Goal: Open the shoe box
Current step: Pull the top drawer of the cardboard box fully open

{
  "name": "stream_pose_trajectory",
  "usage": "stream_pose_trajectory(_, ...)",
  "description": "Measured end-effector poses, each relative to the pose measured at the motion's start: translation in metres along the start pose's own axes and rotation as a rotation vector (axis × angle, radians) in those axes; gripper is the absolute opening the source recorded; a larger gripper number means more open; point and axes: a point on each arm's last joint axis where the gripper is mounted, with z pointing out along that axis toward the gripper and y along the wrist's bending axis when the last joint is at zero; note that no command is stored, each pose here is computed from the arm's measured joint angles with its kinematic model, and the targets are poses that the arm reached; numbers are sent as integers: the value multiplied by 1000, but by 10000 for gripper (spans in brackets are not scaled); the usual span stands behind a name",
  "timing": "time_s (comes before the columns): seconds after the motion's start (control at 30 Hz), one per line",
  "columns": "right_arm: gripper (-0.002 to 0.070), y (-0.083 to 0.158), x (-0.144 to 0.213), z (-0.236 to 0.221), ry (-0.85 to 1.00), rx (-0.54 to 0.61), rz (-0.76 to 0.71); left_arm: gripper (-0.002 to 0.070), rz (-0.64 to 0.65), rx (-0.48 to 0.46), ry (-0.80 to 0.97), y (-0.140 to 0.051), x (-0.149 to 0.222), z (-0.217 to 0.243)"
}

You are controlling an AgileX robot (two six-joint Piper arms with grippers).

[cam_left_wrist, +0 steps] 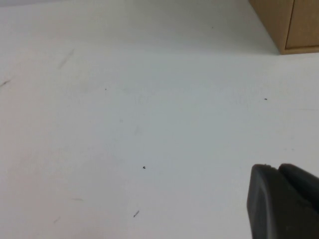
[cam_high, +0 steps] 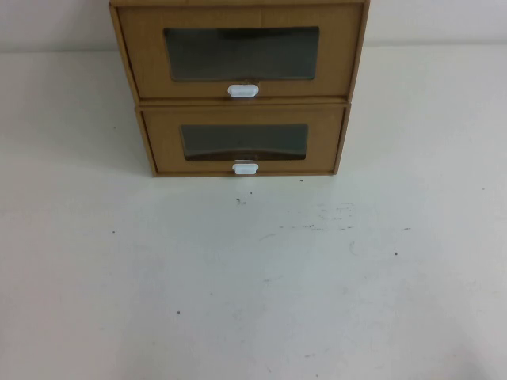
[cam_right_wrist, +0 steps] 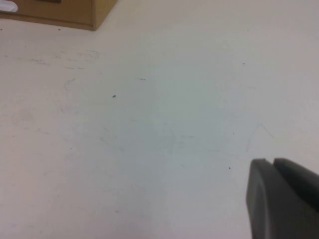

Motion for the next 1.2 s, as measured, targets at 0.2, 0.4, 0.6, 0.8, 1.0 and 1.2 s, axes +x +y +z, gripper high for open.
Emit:
stream_pose_trajectory(0.2, -21, 0, 0, 0, 0, 0, 0, -6, -11, 0, -2, 0, 0, 0)
stream_pose_trajectory(0.4, -21, 0, 0, 0, 0, 0, 0, -6, -32, 0, -2, 0, 0, 0)
stream_pose_trajectory(0.6, -21, 0, 0, 0, 0, 0, 0, -6, -70, 5, -6, 0, -1, 0)
stream_pose_trajectory(0.8, -21, 0, 0, 0, 0, -2, 4, -6, -381, 78, -140, -5, -14, -1)
stream_pose_trajectory(1.0, -21, 0, 0, 0, -1, -3, 7, -6, -546, 111, -261, -3, -25, -4)
stream_pose_trajectory(1.2, -21, 0, 0, 0, -1, -4, 9, -6, -564, 114, -265, -3, -25, -4)
